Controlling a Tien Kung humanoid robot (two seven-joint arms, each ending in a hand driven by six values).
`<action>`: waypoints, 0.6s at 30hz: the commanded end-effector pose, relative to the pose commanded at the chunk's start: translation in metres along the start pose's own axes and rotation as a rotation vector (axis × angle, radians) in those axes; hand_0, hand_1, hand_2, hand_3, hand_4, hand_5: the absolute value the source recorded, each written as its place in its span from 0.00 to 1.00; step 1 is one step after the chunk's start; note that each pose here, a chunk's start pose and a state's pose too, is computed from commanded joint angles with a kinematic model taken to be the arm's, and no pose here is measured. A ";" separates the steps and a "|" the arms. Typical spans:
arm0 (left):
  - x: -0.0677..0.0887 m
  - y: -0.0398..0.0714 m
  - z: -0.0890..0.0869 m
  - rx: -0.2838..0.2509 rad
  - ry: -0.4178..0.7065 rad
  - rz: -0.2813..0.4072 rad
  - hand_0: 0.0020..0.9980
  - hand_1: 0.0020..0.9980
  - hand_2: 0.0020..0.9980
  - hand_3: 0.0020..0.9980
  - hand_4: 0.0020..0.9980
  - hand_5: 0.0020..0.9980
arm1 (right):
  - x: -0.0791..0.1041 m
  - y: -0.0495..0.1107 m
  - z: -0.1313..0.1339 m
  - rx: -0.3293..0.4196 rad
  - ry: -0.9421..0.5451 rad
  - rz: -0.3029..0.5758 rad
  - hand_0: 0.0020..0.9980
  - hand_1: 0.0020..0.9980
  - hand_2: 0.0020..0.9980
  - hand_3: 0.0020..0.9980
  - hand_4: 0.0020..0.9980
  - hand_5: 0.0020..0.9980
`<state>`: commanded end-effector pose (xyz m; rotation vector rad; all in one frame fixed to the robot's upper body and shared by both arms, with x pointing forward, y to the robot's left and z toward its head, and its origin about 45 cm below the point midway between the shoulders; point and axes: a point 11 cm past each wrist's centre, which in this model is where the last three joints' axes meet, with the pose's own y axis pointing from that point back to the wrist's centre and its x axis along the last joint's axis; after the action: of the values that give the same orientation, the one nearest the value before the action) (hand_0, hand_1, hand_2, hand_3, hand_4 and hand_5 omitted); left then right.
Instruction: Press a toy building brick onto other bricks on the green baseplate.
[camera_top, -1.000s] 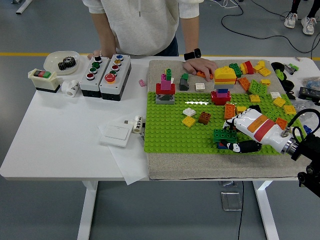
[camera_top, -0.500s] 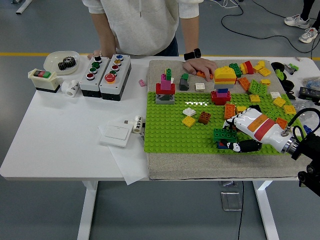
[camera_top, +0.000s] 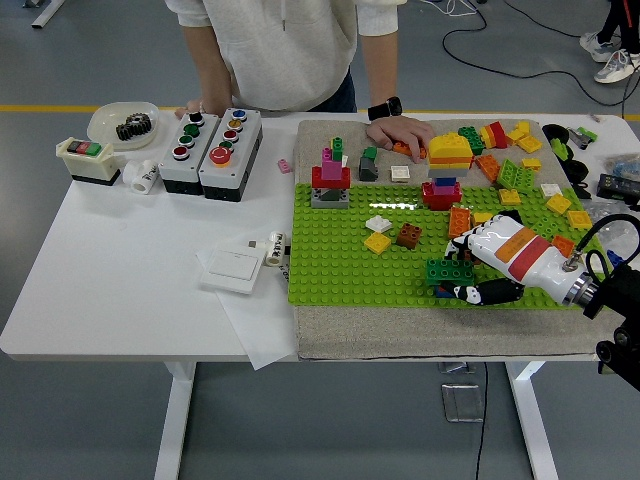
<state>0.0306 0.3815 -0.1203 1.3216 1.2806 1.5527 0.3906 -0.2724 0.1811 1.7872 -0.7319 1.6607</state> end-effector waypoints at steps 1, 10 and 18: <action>0.000 0.000 0.000 0.000 0.000 0.000 0.52 0.62 0.78 0.80 0.84 0.83 | 0.000 0.000 0.000 0.000 0.000 0.000 0.34 0.39 0.47 0.50 0.75 0.58; 0.000 0.000 0.001 -0.002 -0.002 0.000 0.52 0.62 0.77 0.79 0.84 0.83 | 0.001 0.000 0.001 -0.001 0.001 0.004 0.34 0.40 0.47 0.51 0.76 0.57; 0.000 0.000 0.001 -0.004 -0.003 0.001 0.51 0.62 0.77 0.80 0.84 0.83 | 0.002 0.000 0.000 0.000 0.002 0.007 0.34 0.40 0.47 0.51 0.77 0.57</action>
<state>0.0319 0.3822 -0.1200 1.3217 1.2747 1.5524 0.3914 -0.2723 0.1828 1.7847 -0.7380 1.6671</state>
